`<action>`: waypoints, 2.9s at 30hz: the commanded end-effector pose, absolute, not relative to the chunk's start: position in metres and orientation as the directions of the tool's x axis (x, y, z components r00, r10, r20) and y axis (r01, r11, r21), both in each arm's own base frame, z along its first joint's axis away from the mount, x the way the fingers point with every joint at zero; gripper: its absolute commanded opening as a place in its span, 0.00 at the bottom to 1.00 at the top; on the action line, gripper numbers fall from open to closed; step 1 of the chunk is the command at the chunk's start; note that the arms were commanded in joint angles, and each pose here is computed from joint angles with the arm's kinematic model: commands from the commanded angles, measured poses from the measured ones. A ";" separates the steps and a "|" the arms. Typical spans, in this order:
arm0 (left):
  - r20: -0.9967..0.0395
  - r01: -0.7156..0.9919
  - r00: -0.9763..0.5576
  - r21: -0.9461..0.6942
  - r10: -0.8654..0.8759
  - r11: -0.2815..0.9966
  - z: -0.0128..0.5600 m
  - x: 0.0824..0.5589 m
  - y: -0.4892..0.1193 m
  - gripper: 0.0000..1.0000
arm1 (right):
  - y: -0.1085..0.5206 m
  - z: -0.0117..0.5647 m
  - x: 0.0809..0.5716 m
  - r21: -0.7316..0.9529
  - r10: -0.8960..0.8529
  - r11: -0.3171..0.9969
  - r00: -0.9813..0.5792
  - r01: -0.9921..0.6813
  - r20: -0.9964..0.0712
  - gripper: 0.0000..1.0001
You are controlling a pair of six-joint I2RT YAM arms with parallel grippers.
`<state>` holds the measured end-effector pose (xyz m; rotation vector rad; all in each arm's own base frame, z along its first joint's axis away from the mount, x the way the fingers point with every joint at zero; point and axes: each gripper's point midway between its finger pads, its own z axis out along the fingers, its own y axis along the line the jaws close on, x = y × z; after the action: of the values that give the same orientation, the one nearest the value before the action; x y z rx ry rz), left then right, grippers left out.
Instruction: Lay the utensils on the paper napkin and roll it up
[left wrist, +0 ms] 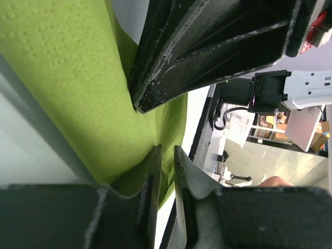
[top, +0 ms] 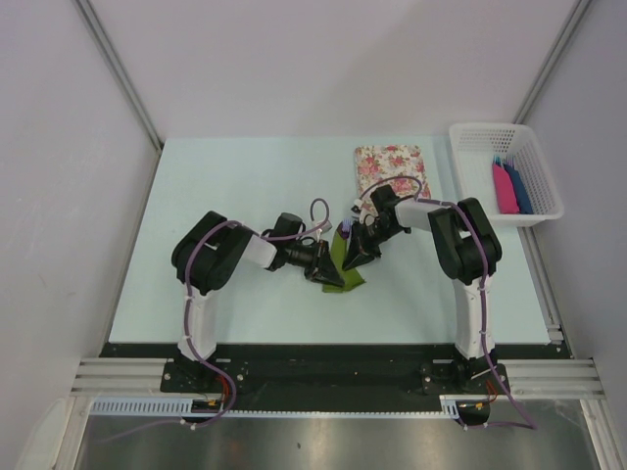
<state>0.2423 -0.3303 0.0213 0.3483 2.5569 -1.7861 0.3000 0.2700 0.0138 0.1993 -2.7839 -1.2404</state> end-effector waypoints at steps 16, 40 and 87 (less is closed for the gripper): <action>-0.096 0.148 -0.985 -0.898 0.143 0.415 -0.009 0.244 -0.320 0.22 | 0.249 0.009 0.387 0.575 -0.058 0.801 -0.978 -0.165 -0.200 0.36; -0.101 0.146 -0.987 -0.895 0.127 0.422 -0.012 0.246 -0.319 0.22 | 0.254 -0.002 0.355 0.569 -0.083 0.812 -0.991 -0.128 -0.104 0.39; -0.756 0.530 -0.645 -0.547 -0.111 0.648 0.163 0.399 -0.199 1.00 | 0.290 0.084 0.393 0.731 0.016 0.636 -0.942 -0.248 -0.334 0.00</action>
<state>0.3968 -0.2148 0.1512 0.2840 2.0905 -1.1256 0.3780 0.2815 0.0395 0.1407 -3.0444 -1.3426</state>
